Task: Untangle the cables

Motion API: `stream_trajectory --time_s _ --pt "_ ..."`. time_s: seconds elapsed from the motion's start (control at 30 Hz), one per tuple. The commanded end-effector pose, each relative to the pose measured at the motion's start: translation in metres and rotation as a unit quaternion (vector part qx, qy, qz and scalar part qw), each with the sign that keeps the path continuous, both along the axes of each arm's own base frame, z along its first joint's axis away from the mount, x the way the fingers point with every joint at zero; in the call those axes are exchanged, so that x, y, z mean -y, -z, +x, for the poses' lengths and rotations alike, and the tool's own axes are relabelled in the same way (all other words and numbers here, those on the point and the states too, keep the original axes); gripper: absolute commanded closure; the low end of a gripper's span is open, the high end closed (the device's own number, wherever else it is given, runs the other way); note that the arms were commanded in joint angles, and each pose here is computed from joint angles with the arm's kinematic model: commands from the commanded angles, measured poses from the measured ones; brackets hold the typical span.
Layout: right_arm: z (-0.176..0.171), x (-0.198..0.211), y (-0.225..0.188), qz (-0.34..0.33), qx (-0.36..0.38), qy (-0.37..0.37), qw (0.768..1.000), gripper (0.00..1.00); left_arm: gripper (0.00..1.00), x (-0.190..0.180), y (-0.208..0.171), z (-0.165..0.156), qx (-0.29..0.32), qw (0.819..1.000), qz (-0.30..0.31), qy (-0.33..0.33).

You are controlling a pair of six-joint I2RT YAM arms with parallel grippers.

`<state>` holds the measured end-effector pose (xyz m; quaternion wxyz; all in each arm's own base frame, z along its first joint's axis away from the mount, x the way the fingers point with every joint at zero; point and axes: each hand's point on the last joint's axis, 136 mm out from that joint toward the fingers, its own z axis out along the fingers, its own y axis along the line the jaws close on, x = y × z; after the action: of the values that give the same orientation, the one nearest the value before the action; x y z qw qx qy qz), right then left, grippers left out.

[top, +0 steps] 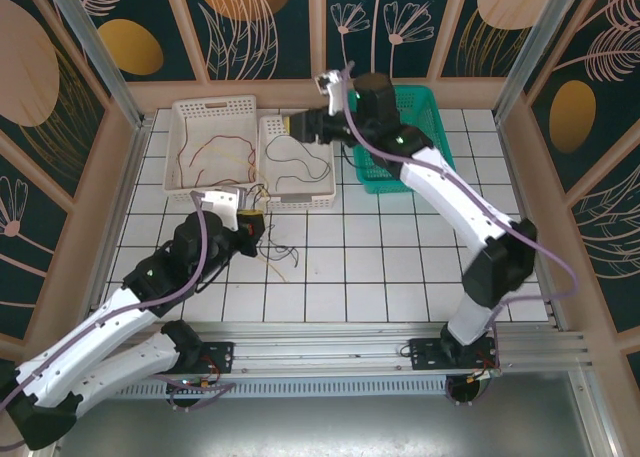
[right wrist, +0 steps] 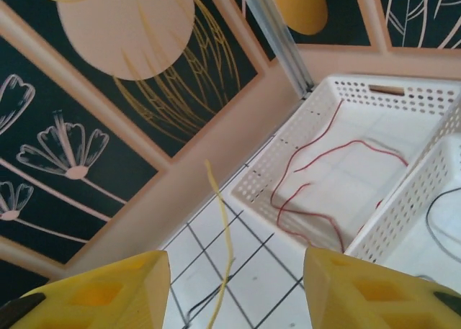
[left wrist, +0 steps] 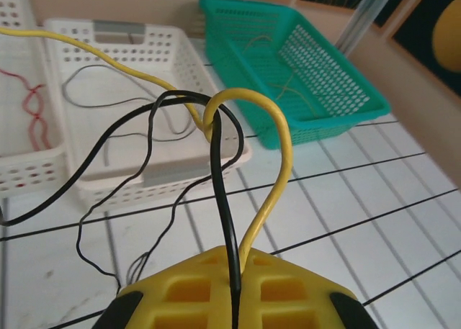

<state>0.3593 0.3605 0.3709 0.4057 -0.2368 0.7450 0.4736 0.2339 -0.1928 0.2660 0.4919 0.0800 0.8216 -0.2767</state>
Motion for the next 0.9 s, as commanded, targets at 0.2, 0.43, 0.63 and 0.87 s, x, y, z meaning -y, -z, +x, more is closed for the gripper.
stream_trajectory --time_s 0.2,0.43,0.63,0.87 --pt "-0.092 0.031 0.018 0.075 -0.023 -0.066 0.995 0.48 1.00 0.044 0.001 0.008 -0.001 0.995 -0.070 0.065" --pt "-0.145 0.030 0.041 0.065 -0.030 -0.098 0.993 0.48 1.00 0.055 0.021 0.014 -0.017 0.995 -0.071 0.069" --pt "-0.150 0.022 0.071 0.046 -0.060 -0.098 0.992 0.51 1.00 0.063 0.029 0.016 -0.028 0.994 -0.072 0.076" --pt "-0.138 0.014 0.085 0.038 -0.077 -0.086 0.993 0.54 1.00 0.067 0.031 0.014 -0.032 0.994 -0.072 0.081"
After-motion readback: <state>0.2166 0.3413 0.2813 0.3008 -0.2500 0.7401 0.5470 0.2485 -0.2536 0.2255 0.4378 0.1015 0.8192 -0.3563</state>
